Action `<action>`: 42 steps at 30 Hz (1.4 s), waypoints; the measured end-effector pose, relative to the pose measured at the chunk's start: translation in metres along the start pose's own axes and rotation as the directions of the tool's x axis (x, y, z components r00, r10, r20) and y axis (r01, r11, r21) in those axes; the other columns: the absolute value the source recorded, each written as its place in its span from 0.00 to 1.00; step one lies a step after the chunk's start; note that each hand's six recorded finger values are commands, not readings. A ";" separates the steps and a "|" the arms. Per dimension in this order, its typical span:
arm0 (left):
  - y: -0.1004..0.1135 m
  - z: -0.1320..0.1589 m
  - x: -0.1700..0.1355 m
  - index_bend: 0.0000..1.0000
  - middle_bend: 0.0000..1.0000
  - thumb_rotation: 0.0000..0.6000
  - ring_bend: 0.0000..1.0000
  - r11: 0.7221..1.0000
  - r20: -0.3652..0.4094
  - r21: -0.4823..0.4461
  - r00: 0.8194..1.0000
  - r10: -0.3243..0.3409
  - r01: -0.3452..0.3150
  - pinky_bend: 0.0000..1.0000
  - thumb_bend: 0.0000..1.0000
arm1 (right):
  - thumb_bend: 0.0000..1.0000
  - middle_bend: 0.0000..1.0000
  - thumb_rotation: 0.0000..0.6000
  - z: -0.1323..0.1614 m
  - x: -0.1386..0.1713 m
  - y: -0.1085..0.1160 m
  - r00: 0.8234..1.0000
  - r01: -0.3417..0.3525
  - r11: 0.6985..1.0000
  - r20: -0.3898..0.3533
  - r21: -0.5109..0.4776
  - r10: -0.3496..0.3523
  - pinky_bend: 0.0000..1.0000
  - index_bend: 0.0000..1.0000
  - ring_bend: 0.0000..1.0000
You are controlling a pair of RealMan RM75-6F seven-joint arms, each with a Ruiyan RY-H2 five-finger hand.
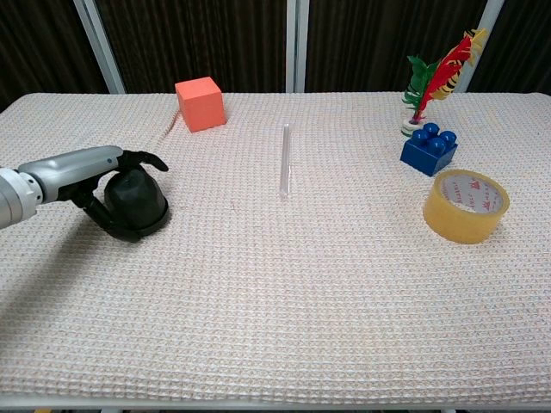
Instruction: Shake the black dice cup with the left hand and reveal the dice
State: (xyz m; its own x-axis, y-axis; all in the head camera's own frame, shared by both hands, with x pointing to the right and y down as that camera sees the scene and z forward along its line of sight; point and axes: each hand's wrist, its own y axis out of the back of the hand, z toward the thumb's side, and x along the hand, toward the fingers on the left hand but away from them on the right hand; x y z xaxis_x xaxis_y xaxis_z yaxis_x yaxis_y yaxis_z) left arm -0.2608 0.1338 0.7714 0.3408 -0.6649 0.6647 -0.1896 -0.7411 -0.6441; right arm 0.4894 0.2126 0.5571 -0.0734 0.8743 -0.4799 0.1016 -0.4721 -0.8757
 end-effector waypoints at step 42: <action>0.146 0.077 -0.019 0.40 0.50 1.00 0.19 0.975 0.149 0.101 0.972 0.180 -0.196 0.22 0.26 | 0.16 0.00 1.00 -0.009 0.003 0.003 1.000 0.025 0.999 0.010 -0.022 -0.025 0.00 0.00 0.00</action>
State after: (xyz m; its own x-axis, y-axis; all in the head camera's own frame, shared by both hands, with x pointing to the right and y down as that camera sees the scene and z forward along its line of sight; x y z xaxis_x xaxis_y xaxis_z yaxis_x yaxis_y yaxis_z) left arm -0.2244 0.0457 0.6360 0.4342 -0.7659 0.4741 -0.1587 -0.5831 -0.7967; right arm 0.4986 0.2144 0.5534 -0.0860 0.8846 -0.4584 0.1219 -0.4473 -0.8860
